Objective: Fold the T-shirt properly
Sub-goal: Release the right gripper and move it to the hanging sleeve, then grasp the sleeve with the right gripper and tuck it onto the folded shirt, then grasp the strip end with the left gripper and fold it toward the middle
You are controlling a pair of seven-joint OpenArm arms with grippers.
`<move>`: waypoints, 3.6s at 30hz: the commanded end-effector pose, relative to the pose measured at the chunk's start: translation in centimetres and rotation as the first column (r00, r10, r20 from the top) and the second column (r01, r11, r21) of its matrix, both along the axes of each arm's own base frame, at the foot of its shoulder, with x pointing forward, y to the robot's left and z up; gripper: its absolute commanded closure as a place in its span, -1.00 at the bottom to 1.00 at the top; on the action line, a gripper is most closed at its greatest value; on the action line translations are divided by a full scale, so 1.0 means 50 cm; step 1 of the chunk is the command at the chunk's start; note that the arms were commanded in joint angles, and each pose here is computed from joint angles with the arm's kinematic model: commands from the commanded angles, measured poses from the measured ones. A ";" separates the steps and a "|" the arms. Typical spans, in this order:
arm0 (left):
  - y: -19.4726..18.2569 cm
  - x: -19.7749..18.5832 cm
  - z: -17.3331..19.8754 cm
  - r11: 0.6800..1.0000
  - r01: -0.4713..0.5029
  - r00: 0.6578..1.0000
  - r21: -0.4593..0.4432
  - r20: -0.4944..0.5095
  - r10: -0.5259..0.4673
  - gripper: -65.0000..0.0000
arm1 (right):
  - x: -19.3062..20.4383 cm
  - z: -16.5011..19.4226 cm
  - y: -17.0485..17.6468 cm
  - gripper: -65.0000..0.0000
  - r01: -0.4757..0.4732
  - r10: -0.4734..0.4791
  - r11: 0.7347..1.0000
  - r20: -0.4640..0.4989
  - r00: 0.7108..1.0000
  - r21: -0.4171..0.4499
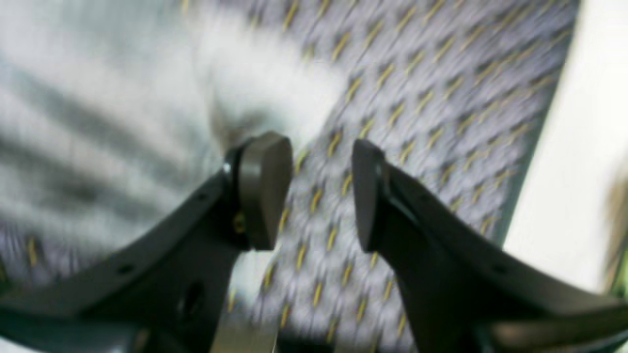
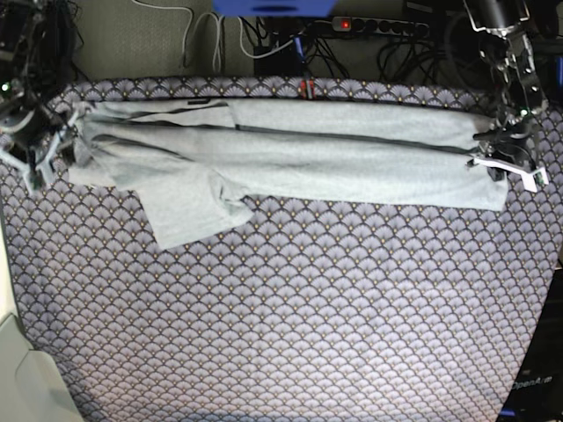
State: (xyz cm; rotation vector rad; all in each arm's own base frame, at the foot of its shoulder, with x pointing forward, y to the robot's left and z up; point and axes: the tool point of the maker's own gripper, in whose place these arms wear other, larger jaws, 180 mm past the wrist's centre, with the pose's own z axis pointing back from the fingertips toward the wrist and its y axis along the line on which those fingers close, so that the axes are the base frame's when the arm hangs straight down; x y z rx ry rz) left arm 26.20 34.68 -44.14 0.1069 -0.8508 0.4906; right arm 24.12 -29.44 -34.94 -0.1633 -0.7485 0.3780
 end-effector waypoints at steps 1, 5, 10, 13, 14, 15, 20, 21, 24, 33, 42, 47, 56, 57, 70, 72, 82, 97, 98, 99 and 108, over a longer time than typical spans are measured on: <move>0.005 -0.064 -0.053 1.000 -0.030 0.986 -0.009 -0.166 0.028 0.99 | 0.032 0.036 0.005 0.21 -0.033 0.033 0.999 0.063 0.997 -0.008; 0.004 -0.064 -0.051 1.000 -0.028 0.986 -0.008 -0.164 0.026 0.99 | 0.108 0.055 0.081 0.21 -0.160 0.161 0.987 0.073 0.984 -0.023; 0.002 -0.055 -0.043 1.000 -0.024 0.988 -0.006 -0.150 0.023 0.99 | 0.186 0.028 0.159 0.21 -0.252 0.252 0.968 -0.005 0.968 -0.004; -0.001 -0.038 -0.021 1.000 -0.017 0.993 -0.007 -0.113 0.017 0.99 | 0.224 -0.007 0.175 0.21 -0.237 0.240 0.970 -0.041 0.970 0.061; -0.003 -0.032 -0.014 1.000 -0.017 0.995 -0.012 -0.098 0.016 0.99 | 0.234 -0.021 0.177 0.21 -0.224 0.229 0.971 -0.056 0.972 0.086; -0.002 -0.029 -0.009 1.000 -0.017 0.996 -0.014 -0.091 0.015 0.99 | 0.241 -0.031 0.175 0.21 -0.211 0.219 0.972 -0.070 0.973 0.102; -0.004 -0.028 -0.008 1.000 -0.016 0.996 -0.017 -0.088 0.014 0.99 | 0.269 -0.068 0.163 0.21 -0.165 0.184 0.972 -0.106 0.977 0.169; -0.006 -0.028 -0.010 1.000 -0.015 0.996 -0.020 -0.089 0.013 0.99 | 0.276 -0.072 0.164 0.21 -0.161 0.181 0.969 -0.095 0.979 0.187; -0.010 -0.027 -0.012 1.000 -0.013 0.996 -0.024 -0.090 0.011 0.99 | 0.292 -0.088 0.180 0.20 -0.175 0.198 0.960 -0.092 0.976 0.218; -0.010 -0.011 -0.006 1.000 -0.011 0.997 -0.023 -0.080 0.009 0.99 | 0.321 -0.108 0.245 0.20 -0.230 0.264 0.937 -0.101 0.959 0.262; -0.011 -0.007 -0.004 1.000 -0.011 0.997 -0.025 -0.076 0.009 0.99 | 0.316 -0.113 0.262 0.59 -0.237 0.273 0.932 -0.101 0.957 0.274; -0.011 -0.007 -0.004 1.000 -0.012 0.997 -0.028 -0.075 0.010 0.99 | 0.313 -0.099 0.262 1.00 -0.250 0.279 0.933 -0.082 0.957 0.259; -0.010 -0.007 -0.004 1.000 -0.012 0.997 -0.023 -0.075 0.010 0.99 | 0.213 0.035 0.296 1.00 -0.369 0.360 0.924 0.095 0.928 0.099; -0.010 -0.007 -0.004 1.000 -0.012 0.997 -0.022 -0.074 0.010 0.99 | 0.201 0.049 0.293 1.00 -0.366 0.357 0.927 0.107 0.928 0.081; -0.011 -0.007 -0.004 1.000 -0.013 0.997 -0.027 -0.071 0.011 0.99 | 0.035 0.020 0.201 1.00 -0.224 0.224 0.973 0.017 0.974 0.060; -0.010 -0.006 -0.003 1.000 -0.013 0.997 -0.026 -0.071 0.011 0.99 | 0.014 0.010 0.189 1.00 -0.207 0.208 0.977 -0.007 0.978 0.058; -0.008 -0.006 -0.002 1.000 -0.013 0.997 -0.024 -0.071 0.011 0.99 | -0.057 -0.019 0.180 1.00 -0.142 0.148 0.986 -0.067 0.987 0.089; -0.009 -0.003 0.004 1.000 -0.008 0.998 -0.022 -0.065 0.007 0.98 | -0.067 -0.039 0.200 1.00 -0.117 0.129 0.984 -0.082 0.988 0.135; -0.010 -0.001 0.008 1.000 -0.007 0.998 -0.021 -0.060 0.005 0.98 | -0.067 -0.039 0.200 1.00 -0.116 0.128 0.984 -0.084 0.988 0.135; -0.011 0.004 0.015 1.000 -0.004 0.999 -0.018 -0.049 0.003 0.98 | -0.067 -0.039 0.200 1.00 -0.116 0.128 0.984 -0.084 0.988 0.135; -0.101 0.059 0.173 0.993 0.110 0.979 -0.038 0.179 -0.102 0.98 | -0.071 -0.050 0.198 1.00 -0.109 0.124 0.984 -0.098 0.987 0.142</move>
